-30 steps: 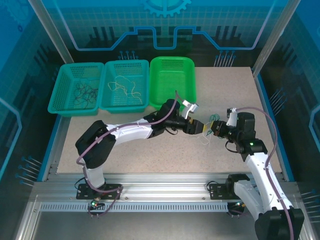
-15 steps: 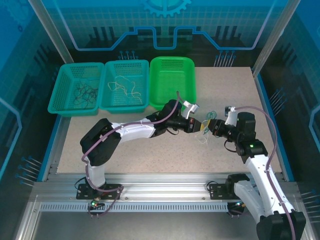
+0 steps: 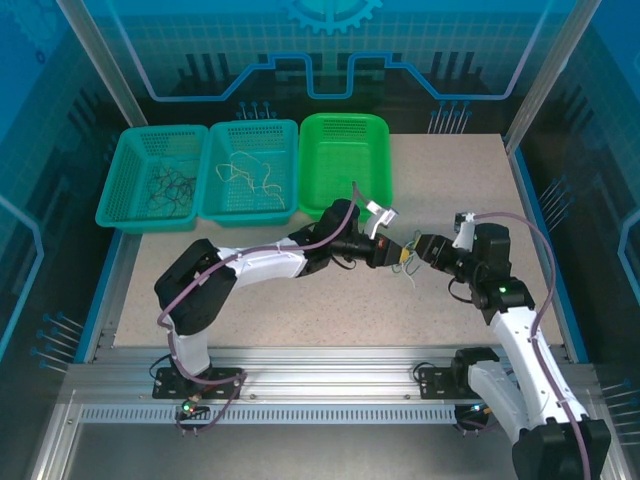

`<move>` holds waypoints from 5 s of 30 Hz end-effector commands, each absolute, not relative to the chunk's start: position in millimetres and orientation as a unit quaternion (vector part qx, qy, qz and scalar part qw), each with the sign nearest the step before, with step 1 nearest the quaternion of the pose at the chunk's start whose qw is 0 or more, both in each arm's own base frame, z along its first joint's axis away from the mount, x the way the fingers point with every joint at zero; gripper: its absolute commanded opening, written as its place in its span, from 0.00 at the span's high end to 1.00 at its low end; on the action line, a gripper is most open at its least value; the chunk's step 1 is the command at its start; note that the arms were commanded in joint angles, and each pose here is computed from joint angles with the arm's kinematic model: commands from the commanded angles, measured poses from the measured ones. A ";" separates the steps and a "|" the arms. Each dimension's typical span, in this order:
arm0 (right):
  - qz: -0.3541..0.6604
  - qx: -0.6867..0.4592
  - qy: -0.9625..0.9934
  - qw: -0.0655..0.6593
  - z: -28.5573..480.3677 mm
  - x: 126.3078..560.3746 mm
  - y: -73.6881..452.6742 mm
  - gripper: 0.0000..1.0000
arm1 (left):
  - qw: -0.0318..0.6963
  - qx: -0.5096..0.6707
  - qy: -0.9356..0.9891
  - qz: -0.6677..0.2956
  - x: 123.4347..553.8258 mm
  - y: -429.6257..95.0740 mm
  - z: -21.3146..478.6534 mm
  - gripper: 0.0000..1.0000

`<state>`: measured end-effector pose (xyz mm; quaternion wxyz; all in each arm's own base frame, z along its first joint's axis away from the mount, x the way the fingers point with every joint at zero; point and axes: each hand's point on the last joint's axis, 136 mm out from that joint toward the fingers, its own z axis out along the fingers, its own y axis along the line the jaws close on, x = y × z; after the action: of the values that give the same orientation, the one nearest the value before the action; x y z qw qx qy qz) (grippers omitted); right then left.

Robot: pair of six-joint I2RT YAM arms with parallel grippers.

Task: Untangle the cables

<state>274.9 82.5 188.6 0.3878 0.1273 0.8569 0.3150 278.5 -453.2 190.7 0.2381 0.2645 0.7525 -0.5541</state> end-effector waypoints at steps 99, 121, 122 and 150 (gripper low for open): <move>0.145 0.379 0.849 0.338 143.9 271.0 -52.5 1.00 | 0.503 0.131 0.785 -0.336 369.4 -222.2 314.4 1.00; 0.248 0.270 0.857 0.361 213.3 256.3 15.8 1.00 | 0.578 -0.071 0.777 -0.238 526.7 -52.2 336.6 0.42; 0.252 0.268 0.857 0.361 214.3 257.1 16.9 1.00 | 0.584 -0.069 0.764 -0.267 516.3 -59.5 346.4 0.41; 0.409 -0.018 0.812 0.415 295.4 259.6 135.2 1.00 | 0.352 0.416 0.626 -0.558 280.6 -425.6 273.4 0.22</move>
<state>259.5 125.0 274.6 0.3883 0.0211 0.8295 0.4009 284.1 -412.2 258.4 0.3505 0.4093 0.6592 -0.5244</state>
